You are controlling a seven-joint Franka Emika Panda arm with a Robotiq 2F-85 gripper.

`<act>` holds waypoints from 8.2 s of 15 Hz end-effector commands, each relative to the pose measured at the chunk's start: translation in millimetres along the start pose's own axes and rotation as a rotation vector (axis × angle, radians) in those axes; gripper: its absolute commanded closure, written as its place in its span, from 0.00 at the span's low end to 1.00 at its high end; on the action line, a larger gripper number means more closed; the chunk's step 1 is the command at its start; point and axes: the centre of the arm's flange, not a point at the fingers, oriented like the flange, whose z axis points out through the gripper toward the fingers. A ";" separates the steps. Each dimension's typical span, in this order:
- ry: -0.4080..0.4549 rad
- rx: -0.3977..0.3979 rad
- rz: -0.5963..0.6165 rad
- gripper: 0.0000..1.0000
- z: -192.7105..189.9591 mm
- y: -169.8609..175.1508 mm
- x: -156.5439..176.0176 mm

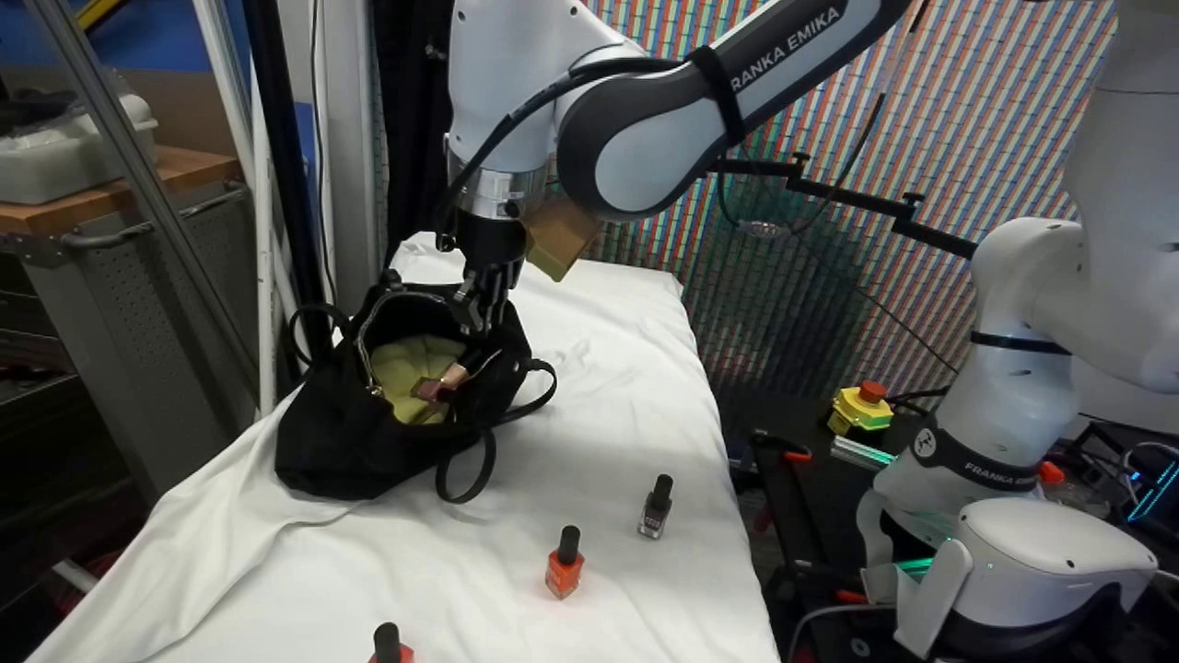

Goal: Pick up the nail polish and put them in the bag

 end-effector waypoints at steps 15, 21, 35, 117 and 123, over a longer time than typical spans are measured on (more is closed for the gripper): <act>0.075 -0.041 0.022 0.35 41.6 -2.5 109.8; 0.075 -0.049 0.022 0.03 36.2 -8.3 100.7; -0.107 0.003 -0.041 0.00 -0.3 -5.5 -8.6; -0.166 0.190 -0.136 0.00 97.4 -61.5 -230.6; -0.176 0.186 -0.149 0.00 98.5 -61.8 -232.6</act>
